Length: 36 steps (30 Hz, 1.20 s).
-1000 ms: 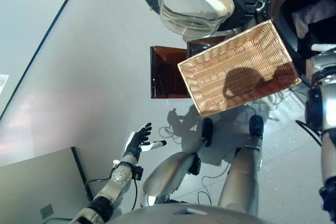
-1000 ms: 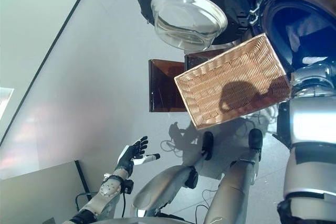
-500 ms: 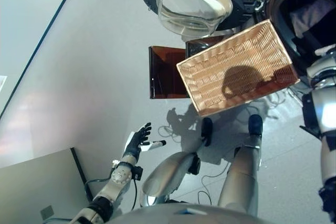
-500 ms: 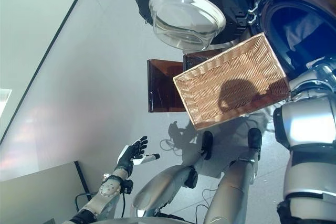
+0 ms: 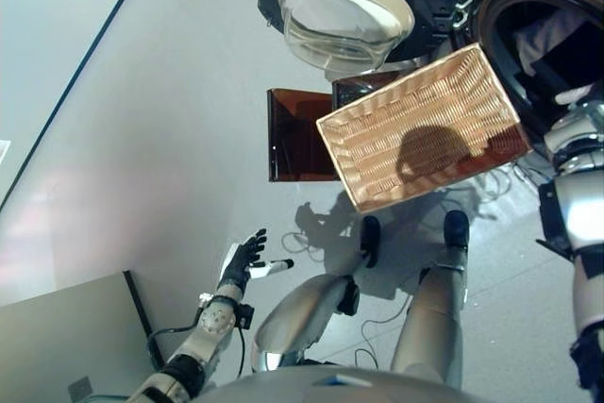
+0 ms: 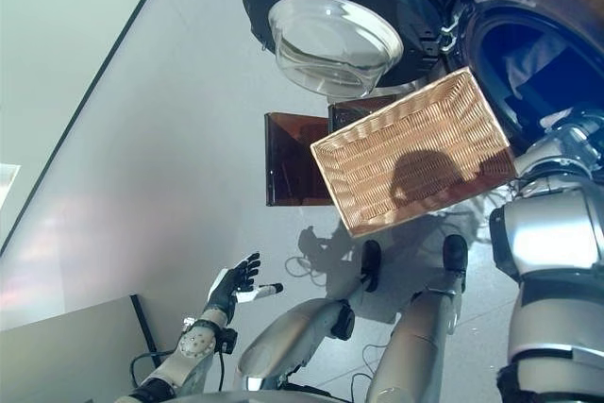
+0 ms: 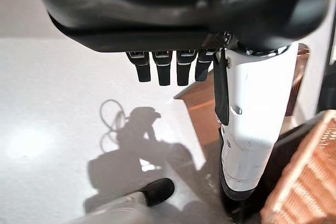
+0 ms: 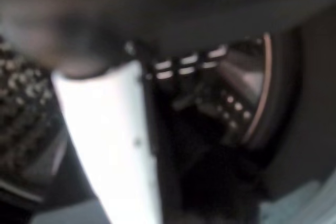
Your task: Pick up the clothes and place them into the washing machine
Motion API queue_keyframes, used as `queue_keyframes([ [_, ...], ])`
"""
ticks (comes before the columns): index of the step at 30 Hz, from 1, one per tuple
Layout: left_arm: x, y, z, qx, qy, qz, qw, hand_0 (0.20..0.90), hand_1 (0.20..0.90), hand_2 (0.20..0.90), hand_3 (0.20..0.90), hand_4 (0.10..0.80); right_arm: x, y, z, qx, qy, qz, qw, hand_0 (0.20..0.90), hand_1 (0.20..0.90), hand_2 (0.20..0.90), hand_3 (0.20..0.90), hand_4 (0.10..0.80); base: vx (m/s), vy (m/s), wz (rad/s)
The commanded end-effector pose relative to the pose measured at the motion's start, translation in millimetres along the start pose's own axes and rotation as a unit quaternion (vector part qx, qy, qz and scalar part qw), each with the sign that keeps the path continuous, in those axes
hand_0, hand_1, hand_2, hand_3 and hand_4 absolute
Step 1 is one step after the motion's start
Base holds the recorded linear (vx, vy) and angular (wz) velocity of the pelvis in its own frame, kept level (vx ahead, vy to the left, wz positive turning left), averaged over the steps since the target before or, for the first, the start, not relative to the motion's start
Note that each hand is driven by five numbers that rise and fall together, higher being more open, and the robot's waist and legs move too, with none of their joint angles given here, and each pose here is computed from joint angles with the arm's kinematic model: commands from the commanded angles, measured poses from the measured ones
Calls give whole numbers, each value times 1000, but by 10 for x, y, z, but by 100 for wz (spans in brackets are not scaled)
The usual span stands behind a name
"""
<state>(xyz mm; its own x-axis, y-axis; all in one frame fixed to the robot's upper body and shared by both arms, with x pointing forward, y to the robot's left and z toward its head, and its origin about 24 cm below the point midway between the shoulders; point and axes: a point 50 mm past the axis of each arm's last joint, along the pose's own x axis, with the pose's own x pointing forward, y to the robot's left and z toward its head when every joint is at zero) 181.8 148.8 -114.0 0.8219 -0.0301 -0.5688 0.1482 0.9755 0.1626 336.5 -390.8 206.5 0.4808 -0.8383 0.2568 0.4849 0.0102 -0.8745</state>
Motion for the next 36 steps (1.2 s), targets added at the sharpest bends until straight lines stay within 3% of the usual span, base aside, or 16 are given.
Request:
queue_keyframes([
  [1,-129,260,-329,0,58,74,996,900,900,900,900,800,386,-1218,-437,-151,-13,-310,938,900,900,900,900,800,0,0,0],
  [13,-185,277,-479,17,92,95,991,900,900,900,900,800,64,-208,-488,-75,-59,-216,972,900,900,900,900,800,36,-13,-2],
  [26,-291,281,-654,42,126,94,987,900,900,900,900,800,-353,554,-781,-98,-54,-97,989,900,900,900,900,800,69,-17,1],
  [36,-368,291,-763,52,147,98,983,900,900,900,900,800,-653,929,-953,-118,-56,-23,991,900,900,900,900,800,66,-8,-5],
])
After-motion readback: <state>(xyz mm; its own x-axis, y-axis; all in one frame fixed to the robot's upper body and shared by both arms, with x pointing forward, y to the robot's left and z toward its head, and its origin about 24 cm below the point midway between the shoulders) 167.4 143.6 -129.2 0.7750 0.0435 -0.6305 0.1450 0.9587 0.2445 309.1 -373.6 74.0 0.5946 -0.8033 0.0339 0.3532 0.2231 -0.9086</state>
